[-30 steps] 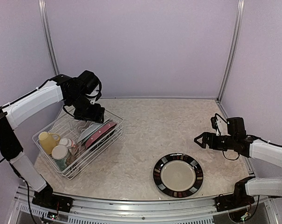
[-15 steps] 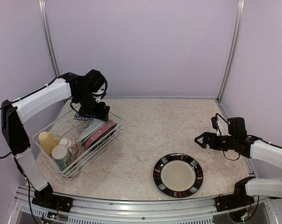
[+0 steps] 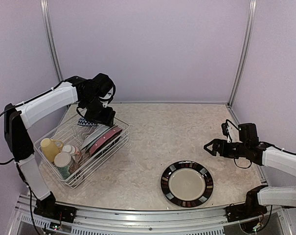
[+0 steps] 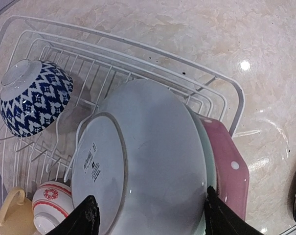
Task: Unload the mixed dishes from the dish rack
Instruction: Grab the plate from the dish rack.
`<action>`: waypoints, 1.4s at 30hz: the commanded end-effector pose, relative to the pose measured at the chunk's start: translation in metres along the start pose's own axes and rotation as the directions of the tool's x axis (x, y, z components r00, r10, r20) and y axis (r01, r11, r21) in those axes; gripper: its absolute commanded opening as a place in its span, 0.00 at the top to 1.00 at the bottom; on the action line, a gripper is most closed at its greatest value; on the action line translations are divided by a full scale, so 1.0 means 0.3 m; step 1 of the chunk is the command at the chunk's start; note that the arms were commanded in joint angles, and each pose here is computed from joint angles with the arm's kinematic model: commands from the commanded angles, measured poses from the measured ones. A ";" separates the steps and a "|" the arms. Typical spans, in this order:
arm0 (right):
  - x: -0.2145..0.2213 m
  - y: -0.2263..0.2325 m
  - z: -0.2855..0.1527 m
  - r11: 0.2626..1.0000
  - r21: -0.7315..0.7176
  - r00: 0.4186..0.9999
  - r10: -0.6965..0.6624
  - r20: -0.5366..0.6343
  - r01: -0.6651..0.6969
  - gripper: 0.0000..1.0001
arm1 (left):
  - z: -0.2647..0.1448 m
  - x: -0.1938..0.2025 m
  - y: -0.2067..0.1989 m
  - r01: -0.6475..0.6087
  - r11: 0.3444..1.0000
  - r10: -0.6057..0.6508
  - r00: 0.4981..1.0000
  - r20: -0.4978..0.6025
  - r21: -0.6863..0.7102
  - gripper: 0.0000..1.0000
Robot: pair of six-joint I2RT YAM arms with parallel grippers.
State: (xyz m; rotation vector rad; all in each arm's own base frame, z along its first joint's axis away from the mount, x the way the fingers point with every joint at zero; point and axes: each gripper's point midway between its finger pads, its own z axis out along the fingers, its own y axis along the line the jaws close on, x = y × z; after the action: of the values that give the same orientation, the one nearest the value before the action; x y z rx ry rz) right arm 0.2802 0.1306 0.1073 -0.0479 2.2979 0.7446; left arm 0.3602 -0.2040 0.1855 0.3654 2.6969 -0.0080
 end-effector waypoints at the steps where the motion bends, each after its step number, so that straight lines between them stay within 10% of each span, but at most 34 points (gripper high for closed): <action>1: 0.009 0.000 0.008 1.000 -0.009 1.000 0.012 -0.004 -0.012 0.00 | 0.003 0.007 0.111 -0.016 0.984 0.013 1.000 -0.017 -0.176 0.33; 19: 0.022 -0.009 0.014 1.000 -0.005 1.000 0.024 -0.011 -0.024 0.00 | -0.022 0.065 0.221 -0.139 0.863 0.118 0.990 -0.073 -0.485 0.50; 42: 0.033 -0.004 0.007 0.999 -0.020 0.999 0.041 0.002 -0.041 0.00 | -0.024 0.074 0.209 -0.198 0.818 0.181 0.980 -0.084 -0.540 0.89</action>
State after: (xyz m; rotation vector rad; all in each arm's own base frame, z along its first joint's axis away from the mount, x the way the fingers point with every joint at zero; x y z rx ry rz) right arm 0.2771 0.1311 0.1002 -0.0079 2.3018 0.7734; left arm 0.3519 -0.1400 0.1735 0.5105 2.5723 0.8015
